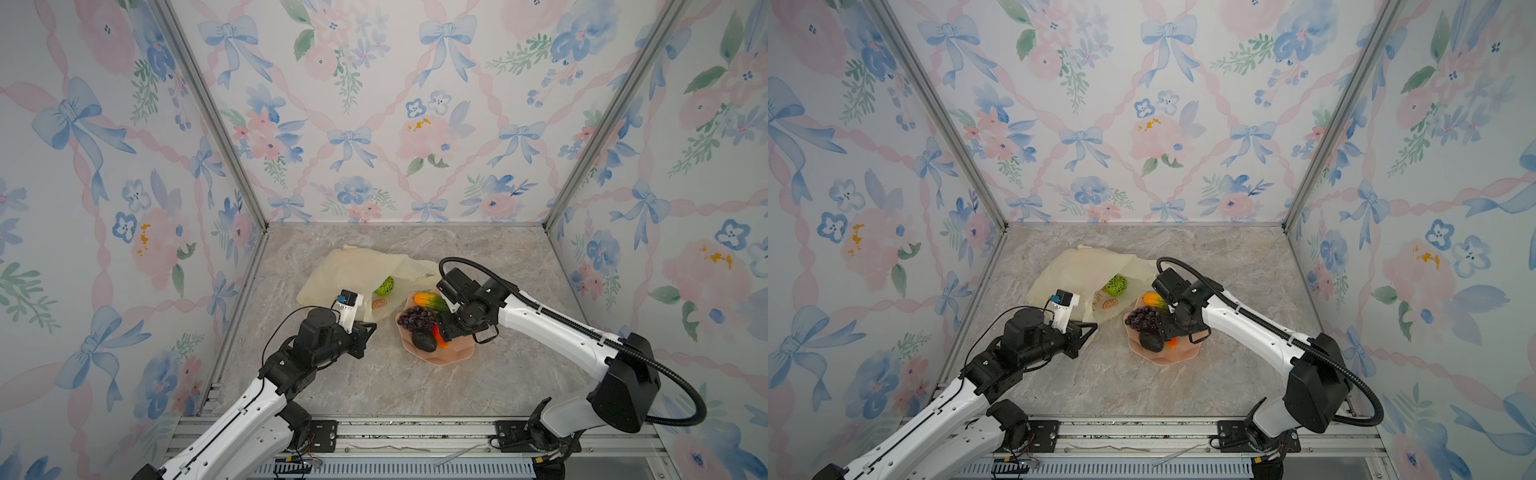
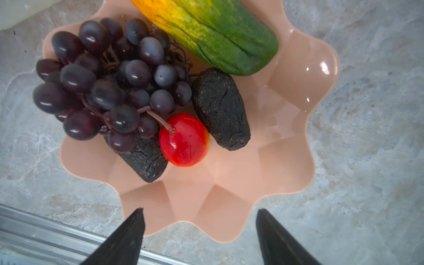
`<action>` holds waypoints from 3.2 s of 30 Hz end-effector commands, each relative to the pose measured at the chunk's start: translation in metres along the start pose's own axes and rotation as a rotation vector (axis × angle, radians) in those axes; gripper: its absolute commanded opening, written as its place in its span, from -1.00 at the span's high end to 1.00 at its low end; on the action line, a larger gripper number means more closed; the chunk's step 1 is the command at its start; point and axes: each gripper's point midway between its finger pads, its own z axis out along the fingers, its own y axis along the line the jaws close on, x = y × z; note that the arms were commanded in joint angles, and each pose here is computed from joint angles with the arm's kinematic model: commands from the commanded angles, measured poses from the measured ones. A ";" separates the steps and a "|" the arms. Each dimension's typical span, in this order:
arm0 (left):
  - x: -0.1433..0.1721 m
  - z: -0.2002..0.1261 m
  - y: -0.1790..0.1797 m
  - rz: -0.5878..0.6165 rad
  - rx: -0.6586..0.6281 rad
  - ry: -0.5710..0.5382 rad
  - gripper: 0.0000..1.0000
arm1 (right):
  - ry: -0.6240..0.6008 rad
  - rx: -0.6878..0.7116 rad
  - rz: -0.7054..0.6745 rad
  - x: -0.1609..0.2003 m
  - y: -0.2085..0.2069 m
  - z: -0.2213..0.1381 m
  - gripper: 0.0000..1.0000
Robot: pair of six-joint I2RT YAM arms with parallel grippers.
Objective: Place the fruits into the plastic bag
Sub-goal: Pick up the fruit from the plate, then place the fruit in the plastic bag.
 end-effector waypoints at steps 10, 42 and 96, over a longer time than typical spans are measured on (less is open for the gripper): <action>0.001 0.002 0.000 -0.009 0.009 -0.003 1.00 | 0.041 -0.036 -0.019 -0.008 0.019 0.036 -0.43; 0.003 0.005 0.002 -0.012 0.006 0.012 1.00 | 0.069 -0.030 0.010 -0.007 0.012 0.051 0.14; -0.001 -0.001 -0.002 -0.007 0.019 -0.014 1.00 | -0.366 -0.742 0.608 -0.168 0.063 -0.030 0.25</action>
